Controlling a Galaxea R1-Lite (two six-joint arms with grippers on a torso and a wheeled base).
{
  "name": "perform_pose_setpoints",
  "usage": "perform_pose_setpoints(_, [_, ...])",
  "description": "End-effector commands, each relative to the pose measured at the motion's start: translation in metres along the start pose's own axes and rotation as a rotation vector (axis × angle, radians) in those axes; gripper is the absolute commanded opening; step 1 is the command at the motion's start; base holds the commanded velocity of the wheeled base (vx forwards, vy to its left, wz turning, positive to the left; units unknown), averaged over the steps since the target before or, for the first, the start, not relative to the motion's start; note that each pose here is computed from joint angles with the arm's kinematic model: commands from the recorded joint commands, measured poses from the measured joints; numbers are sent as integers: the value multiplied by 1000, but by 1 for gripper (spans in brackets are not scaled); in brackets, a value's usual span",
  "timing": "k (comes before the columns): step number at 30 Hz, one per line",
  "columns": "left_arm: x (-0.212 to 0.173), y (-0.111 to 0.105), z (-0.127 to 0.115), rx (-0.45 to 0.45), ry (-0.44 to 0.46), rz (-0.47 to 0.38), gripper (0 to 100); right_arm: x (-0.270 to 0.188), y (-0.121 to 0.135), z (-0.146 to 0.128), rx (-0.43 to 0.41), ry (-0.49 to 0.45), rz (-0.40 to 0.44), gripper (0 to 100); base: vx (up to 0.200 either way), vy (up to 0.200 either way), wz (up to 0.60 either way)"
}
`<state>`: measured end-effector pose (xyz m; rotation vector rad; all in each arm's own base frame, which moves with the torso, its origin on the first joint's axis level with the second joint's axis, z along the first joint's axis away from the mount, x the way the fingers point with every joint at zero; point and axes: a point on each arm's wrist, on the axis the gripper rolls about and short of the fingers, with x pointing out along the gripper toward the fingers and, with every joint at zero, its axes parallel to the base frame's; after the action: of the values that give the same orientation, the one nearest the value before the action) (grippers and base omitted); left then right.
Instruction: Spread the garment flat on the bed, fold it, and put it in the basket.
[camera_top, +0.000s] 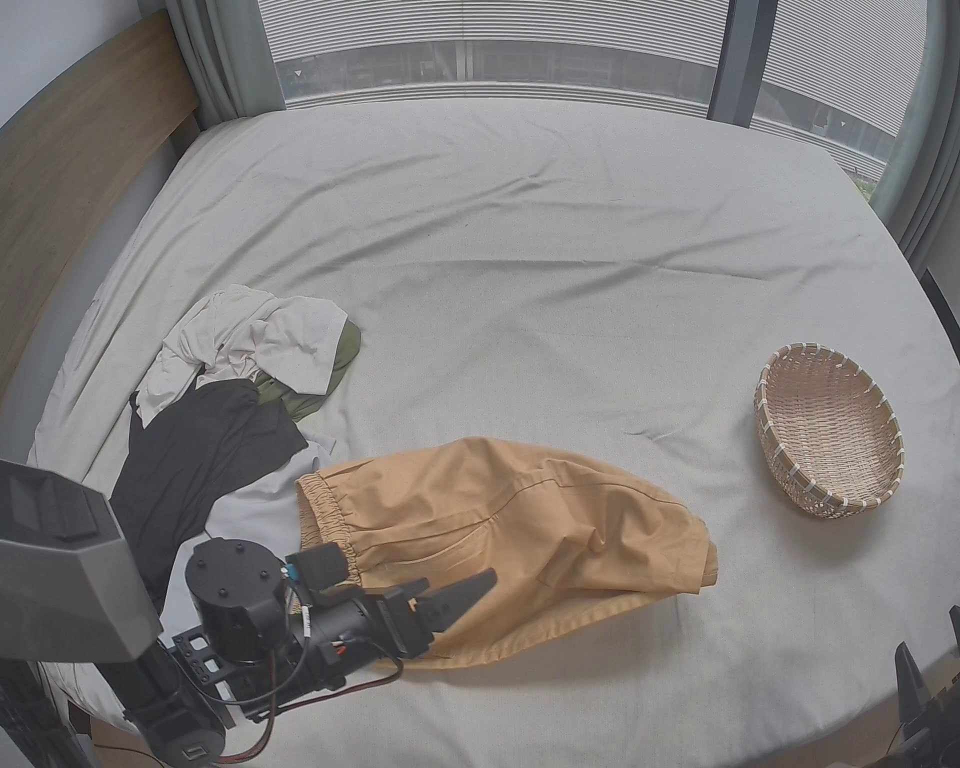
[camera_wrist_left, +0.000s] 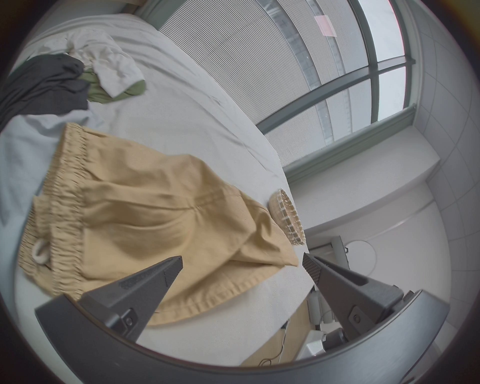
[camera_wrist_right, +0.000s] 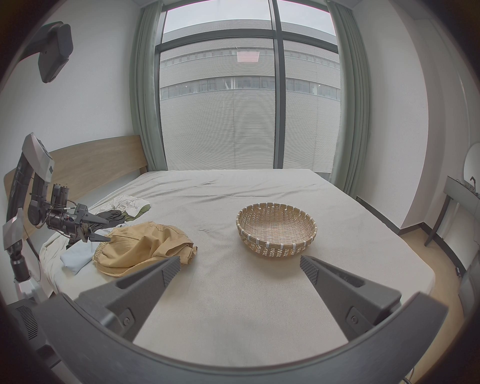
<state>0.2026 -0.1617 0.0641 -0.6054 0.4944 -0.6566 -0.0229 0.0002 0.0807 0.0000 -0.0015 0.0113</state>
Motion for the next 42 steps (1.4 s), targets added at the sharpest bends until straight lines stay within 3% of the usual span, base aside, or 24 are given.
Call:
perform_pose_setpoints(1, [-13, 16, 13, -5, -48, 68, 100, 0, 0, -5, 0, 3, 1, 100, 0, 0, 0])
perform_pose_setpoints(7, [-23, 38, 20, 0, -49, 137, 100, 0, 0, -5, 0, 3, 1, 100, 0, 0, 0])
perform_pose_setpoints(18, [-35, 59, 17, 61, -16, 222, 100, 0, 0, -5, 0, 3, 1, 100, 0, 0, 0])
perform_pose_setpoints(32, [-24, 69, 15, 72, 4, 242, 100, 0, 0, -5, 0, 3, 1, 100, 0, 0, 0])
perform_pose_setpoints(42, [-1, 75, 21, 134, -17, 220, 100, 0, 0, -5, 0, 3, 1, 100, 0, 0, 0])
